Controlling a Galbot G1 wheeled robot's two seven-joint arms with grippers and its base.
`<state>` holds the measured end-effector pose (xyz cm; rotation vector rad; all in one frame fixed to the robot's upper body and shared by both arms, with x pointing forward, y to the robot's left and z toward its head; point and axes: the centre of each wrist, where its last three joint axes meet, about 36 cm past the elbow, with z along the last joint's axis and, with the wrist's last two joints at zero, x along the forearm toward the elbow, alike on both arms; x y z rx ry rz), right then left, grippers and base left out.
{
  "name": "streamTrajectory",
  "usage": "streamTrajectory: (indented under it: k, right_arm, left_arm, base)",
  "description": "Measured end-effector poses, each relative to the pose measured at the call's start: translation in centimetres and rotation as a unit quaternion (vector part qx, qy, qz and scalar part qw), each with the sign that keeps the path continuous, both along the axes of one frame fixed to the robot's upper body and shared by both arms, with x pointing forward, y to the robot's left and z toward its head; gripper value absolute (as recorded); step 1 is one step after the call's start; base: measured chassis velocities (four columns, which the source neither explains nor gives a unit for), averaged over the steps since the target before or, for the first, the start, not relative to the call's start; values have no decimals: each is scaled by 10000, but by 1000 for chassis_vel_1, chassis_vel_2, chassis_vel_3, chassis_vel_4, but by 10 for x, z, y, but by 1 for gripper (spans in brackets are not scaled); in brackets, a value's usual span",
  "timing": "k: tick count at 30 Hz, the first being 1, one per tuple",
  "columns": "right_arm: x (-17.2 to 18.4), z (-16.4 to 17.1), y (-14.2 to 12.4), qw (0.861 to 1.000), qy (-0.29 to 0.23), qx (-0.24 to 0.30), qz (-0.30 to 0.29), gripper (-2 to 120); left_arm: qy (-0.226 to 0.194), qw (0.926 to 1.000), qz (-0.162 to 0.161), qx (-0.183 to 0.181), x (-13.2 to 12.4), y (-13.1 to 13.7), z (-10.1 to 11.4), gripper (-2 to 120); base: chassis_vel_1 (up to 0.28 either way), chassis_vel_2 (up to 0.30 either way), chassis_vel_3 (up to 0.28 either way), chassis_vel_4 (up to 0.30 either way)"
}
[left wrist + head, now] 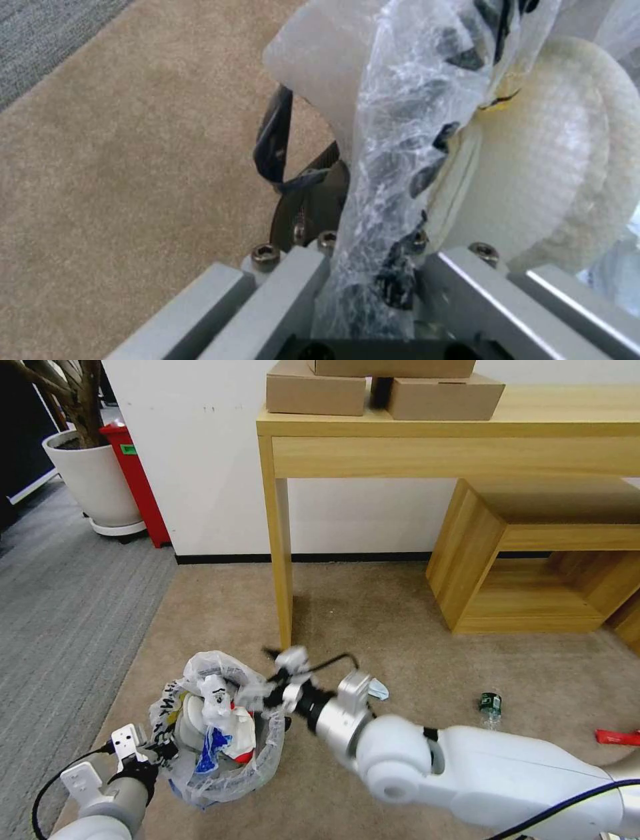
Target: Pick up the trash bin and place the garbage on the floor into it.
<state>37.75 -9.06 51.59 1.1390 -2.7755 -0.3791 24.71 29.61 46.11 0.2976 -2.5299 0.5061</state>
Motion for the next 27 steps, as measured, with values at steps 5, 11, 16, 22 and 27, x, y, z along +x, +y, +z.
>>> streamTrajectory:
  k: [5,11,16,22,27]
  right_arm:
    - [40,10,-31,9931,-268,79,-1136,100]
    - [61,4,-66,9799,-374,34,-1958,100]
    - [69,-20,-104,9583,-254,-260,-2835,100]
    - [63,-55,-137,9297,-194,-667,-3617,100]
    - [54,-69,-153,9108,-188,-880,-4030,100]
  left_arm:
    - [-27,10000,-13,54,0,2,3,0]
    - [-67,9999,-34,67,2,2,5,0]
    - [-79,9999,-61,65,5,2,4,0]
    - [-28,9999,-101,68,6,1,1,0]
    - [-18,9999,-127,102,6,2,0,0]
  base:
    - [0,0,0,0]
    - [0,0,0,0]
    - [0,0,0,0]
    - [0,0,0,0]
    - [0,0,0,0]
